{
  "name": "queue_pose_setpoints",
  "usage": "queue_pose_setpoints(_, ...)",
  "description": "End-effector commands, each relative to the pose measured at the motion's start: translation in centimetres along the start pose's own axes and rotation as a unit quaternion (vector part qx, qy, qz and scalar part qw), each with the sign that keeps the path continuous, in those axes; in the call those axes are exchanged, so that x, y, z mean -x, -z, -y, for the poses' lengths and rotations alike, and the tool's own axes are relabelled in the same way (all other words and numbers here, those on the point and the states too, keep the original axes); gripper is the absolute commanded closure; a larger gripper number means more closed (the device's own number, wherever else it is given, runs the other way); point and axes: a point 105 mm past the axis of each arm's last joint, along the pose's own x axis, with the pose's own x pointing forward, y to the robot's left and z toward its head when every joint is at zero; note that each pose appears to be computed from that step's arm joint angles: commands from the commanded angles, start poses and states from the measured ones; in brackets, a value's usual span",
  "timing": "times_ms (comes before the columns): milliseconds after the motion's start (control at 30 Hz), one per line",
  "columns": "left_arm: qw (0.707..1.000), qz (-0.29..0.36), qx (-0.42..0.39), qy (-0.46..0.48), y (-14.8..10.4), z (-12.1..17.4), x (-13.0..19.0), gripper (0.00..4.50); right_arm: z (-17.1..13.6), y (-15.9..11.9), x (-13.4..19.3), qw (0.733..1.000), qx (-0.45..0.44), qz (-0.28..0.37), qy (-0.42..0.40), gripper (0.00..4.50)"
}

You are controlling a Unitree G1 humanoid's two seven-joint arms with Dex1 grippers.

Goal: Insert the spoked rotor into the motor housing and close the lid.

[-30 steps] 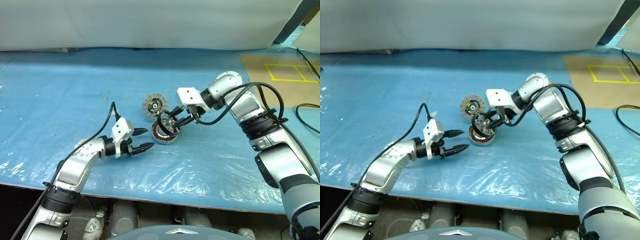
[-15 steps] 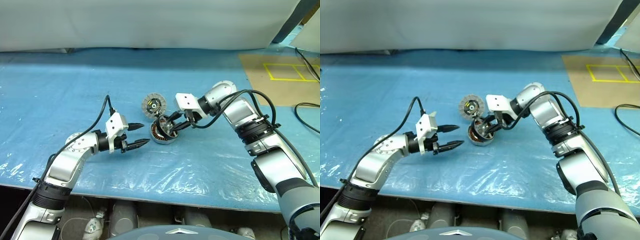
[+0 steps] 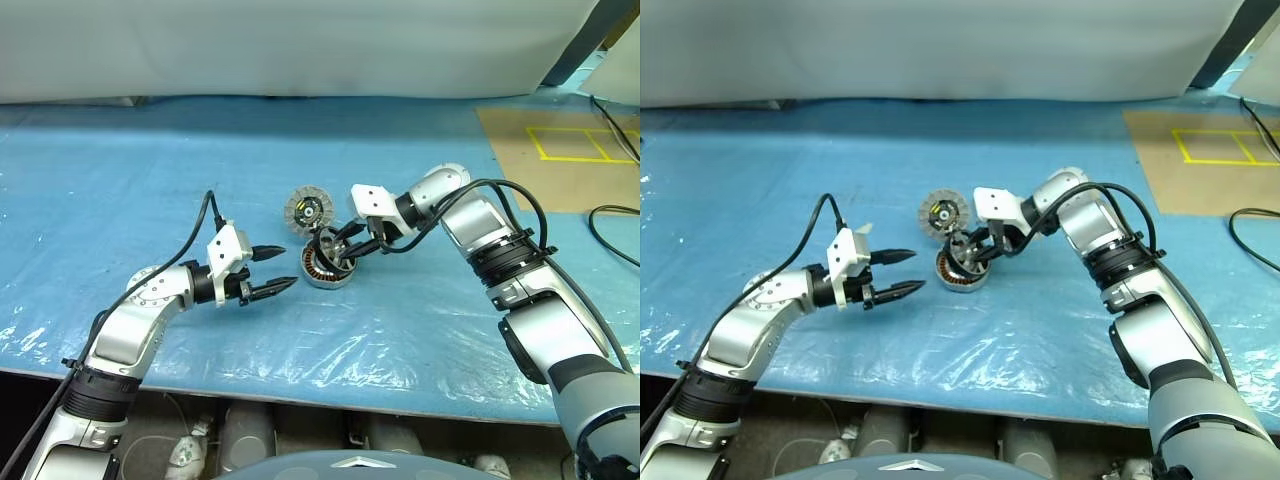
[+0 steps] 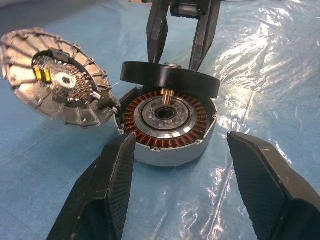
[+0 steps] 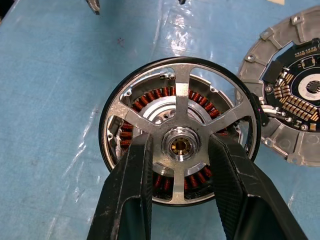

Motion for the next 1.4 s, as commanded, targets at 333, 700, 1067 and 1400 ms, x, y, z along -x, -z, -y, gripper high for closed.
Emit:
queue_pose_setpoints(333,1.0,0.009,-0.003,0.002,0.6,0.2,0.3,1.45,-0.4,0.0,-0.5,1.0,0.013,-0.011,-0.011,3.09)
queue_pose_setpoints(700,1.0,0.006,0.001,0.001,1.4,0.1,0.3,1.45,0.1,-1.0,-0.2,1.0,0.021,-0.004,-0.004,1.71)
queue_pose_setpoints(1067,1.0,0.014,0.004,-0.005,1.5,0.0,0.5,1.45,-0.6,-5.1,1.4,0.994,-0.023,0.109,-0.003,2.28)
queue_pose_setpoints(1400,0.999,0.006,0.037,-0.023,2.0,-1.0,0.3,1.45,-1.9,-3.2,-1.5,0.987,-0.104,0.118,0.024,4.31)
